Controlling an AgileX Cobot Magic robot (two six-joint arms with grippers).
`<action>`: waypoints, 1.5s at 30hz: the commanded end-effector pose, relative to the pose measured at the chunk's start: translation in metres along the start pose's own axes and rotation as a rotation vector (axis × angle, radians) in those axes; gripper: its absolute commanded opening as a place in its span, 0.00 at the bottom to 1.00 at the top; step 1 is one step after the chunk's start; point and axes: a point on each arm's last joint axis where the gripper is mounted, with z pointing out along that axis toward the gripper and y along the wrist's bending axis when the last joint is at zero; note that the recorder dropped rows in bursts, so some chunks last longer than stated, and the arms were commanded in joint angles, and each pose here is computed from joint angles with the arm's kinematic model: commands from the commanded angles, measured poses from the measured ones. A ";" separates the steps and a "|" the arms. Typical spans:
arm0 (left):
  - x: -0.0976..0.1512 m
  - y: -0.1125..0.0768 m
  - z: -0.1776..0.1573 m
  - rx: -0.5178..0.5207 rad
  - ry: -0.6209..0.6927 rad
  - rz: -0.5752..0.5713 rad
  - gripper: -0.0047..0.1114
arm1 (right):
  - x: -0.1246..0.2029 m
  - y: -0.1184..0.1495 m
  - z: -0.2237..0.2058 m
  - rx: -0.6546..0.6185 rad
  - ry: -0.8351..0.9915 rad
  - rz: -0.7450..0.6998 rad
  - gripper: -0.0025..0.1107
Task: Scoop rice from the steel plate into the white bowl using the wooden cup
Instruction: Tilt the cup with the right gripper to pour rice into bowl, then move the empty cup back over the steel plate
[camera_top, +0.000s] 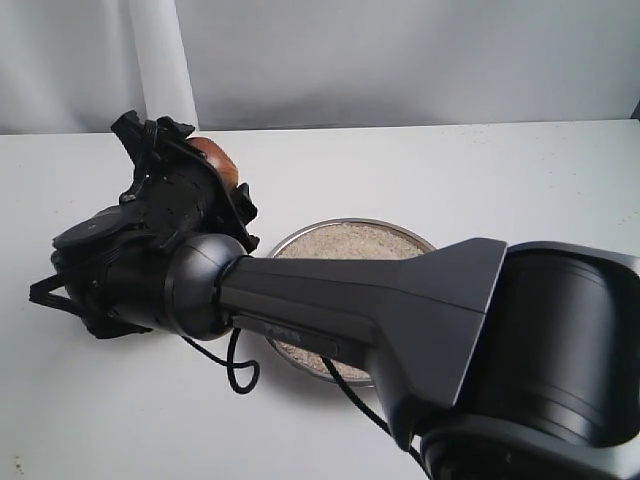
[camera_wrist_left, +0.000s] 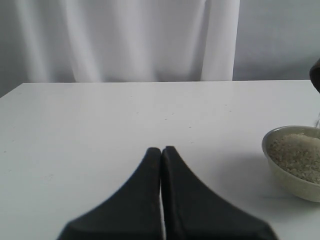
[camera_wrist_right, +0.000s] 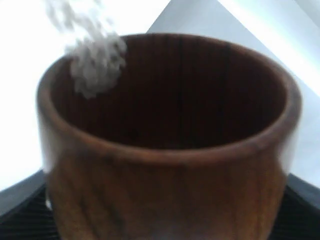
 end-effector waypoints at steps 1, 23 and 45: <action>0.000 0.000 0.000 0.002 -0.007 -0.003 0.04 | 0.004 -0.006 -0.003 0.008 -0.001 0.011 0.02; 0.000 0.000 0.000 0.002 -0.007 -0.003 0.04 | 0.124 -0.067 -0.050 -0.308 -0.593 1.159 0.02; 0.000 0.000 0.000 0.002 -0.007 -0.003 0.04 | 0.229 0.105 -0.014 -0.442 -0.233 0.853 0.02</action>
